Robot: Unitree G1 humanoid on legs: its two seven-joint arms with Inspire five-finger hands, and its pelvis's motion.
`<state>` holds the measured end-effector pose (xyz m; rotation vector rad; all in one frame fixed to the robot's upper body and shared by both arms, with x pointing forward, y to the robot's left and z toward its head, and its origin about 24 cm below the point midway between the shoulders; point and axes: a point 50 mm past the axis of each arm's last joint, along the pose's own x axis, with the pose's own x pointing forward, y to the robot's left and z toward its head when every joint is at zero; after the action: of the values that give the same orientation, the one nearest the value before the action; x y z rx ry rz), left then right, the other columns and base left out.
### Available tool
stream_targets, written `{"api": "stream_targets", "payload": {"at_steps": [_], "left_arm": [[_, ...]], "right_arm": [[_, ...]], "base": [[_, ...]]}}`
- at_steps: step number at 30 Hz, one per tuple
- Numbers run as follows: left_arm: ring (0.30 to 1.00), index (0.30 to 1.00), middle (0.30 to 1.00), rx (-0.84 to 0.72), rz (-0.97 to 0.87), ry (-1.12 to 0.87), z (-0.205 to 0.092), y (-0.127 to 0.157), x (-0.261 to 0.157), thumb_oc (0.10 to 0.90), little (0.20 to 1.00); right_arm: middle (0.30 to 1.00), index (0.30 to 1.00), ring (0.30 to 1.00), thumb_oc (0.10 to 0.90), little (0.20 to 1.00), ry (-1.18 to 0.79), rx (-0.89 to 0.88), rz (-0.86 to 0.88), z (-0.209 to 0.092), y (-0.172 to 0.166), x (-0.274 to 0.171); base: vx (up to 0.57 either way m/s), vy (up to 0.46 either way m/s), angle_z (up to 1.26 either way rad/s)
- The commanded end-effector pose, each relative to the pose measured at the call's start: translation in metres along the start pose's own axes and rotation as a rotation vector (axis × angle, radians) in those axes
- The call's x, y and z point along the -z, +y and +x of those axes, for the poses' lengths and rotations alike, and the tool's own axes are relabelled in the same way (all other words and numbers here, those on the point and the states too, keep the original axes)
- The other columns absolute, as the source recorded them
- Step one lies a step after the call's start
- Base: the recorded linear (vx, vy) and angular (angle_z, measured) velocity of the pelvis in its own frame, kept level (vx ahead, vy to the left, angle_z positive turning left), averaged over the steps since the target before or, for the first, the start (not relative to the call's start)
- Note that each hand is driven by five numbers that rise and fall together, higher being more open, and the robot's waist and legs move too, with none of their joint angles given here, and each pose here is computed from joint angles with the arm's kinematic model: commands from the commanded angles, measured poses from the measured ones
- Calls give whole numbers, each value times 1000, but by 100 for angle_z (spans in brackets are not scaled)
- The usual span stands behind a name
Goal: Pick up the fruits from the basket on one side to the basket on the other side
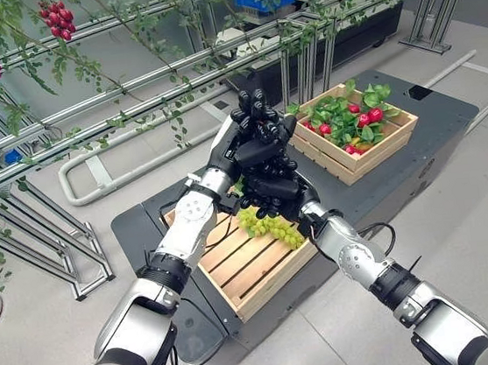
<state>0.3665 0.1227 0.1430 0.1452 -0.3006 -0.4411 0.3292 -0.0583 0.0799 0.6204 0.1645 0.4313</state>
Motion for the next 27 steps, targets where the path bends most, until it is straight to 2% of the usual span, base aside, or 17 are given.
{"api": "stream_targets", "payload": {"at_steps": [1,16,27], "left_arm": [[900,900,900,-135,22,47,3,26,6,800,900],[900,900,900,-205,25,78,-4,37,13,800,900],[900,900,900,-273,44,56,-12,53,10,800,900]], "right_arm": [[300,300,300,400,300,-363,-259,81,13,53,-60],[300,300,300,400,300,-370,-221,75,12,45,-61],[300,300,300,400,300,-446,-148,81,4,24,-75]], "base": [[0,0,0],[0,0,0],[0,0,0]]}}
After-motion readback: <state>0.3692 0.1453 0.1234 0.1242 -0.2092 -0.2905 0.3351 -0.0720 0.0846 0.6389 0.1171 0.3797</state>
